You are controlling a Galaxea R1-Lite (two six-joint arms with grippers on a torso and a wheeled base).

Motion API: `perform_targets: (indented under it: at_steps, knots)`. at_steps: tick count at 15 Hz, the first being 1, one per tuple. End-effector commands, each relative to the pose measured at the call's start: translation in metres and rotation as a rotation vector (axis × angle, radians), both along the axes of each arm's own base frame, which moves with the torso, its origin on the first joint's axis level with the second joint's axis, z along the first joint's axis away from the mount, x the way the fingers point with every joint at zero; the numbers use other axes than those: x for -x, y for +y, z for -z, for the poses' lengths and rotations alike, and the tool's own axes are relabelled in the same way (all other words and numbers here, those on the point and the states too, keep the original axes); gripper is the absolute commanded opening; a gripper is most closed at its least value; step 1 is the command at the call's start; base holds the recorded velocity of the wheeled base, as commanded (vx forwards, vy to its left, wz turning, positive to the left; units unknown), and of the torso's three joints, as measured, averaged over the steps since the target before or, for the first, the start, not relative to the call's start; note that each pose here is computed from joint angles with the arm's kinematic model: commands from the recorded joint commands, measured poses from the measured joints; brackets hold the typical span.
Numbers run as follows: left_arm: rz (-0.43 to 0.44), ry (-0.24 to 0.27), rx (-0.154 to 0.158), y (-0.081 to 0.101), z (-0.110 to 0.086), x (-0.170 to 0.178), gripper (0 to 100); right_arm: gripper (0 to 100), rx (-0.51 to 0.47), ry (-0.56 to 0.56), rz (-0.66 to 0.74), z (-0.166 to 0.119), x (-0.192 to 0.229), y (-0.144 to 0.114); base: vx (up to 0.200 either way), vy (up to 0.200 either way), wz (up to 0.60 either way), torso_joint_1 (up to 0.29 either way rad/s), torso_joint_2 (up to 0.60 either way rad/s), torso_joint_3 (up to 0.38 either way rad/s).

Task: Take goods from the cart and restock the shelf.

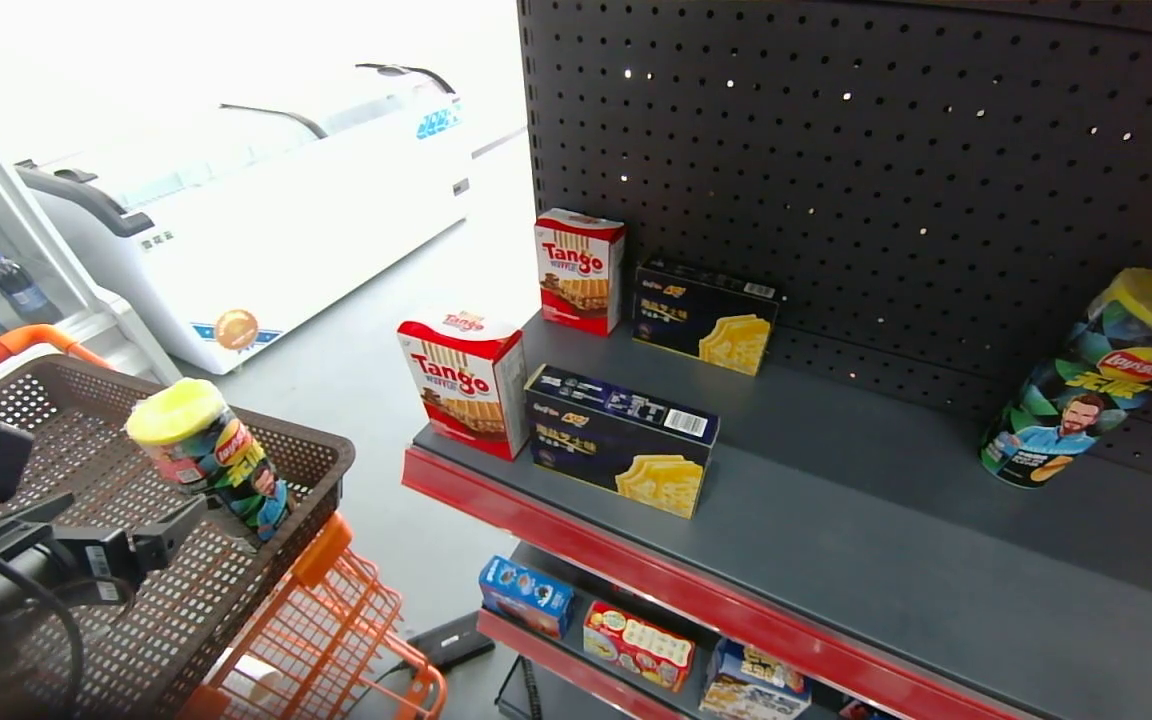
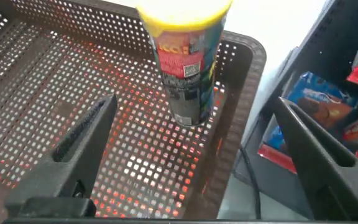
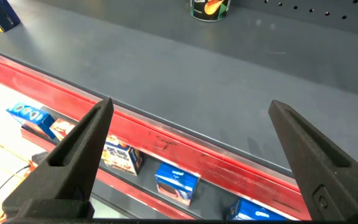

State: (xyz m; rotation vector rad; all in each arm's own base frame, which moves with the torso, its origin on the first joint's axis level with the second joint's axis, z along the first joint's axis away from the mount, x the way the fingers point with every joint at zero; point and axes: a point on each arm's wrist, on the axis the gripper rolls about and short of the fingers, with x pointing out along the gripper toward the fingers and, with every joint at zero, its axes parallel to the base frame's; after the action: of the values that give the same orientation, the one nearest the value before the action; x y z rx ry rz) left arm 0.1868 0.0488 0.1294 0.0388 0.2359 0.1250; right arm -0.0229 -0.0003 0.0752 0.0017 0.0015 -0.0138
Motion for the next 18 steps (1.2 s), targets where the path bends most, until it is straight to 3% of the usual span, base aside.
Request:
perform_targets:
  at_steps: [1,4,6,9,14,15,18]
  knots:
    - [-0.002,0.073,0.024,0.008,0.029,-0.028,100,100,-0.001,0.002,0.000,0.000,0.000,0.000,0.000,0.000,0.00,0.000,0.00,0.000]
    - [0.004,0.048,0.017,0.012,0.040,-0.050,100,100,0.000,0.000,0.000,0.000,0.000,0.000,0.000,0.000,0.00,0.000,0.00,0.000]
    - [0.014,0.001,0.027,0.016,0.047,-0.078,100,100,0.000,0.002,0.000,0.000,0.000,0.000,0.000,0.000,0.00,0.000,0.00,0.000]
    - [0.022,-0.074,0.014,0.021,0.053,-0.110,100,100,0.000,0.002,0.000,0.000,0.000,0.000,0.000,0.000,0.00,0.000,0.00,0.000]
    - [0.043,-0.102,0.011,0.020,0.069,-0.132,100,100,0.000,0.002,0.000,0.000,0.000,0.000,0.000,0.000,0.00,0.000,0.00,0.000]
    - [0.048,-0.121,0.017,0.018,0.070,-0.135,0,100,0.000,0.002,0.000,0.000,0.000,0.000,0.000,0.000,0.00,0.000,0.00,0.000]
    - [0.068,-0.167,0.016,0.014,0.065,-0.142,0,100,0.000,0.002,0.000,0.000,0.000,0.000,0.000,0.000,0.00,0.000,0.00,0.000]
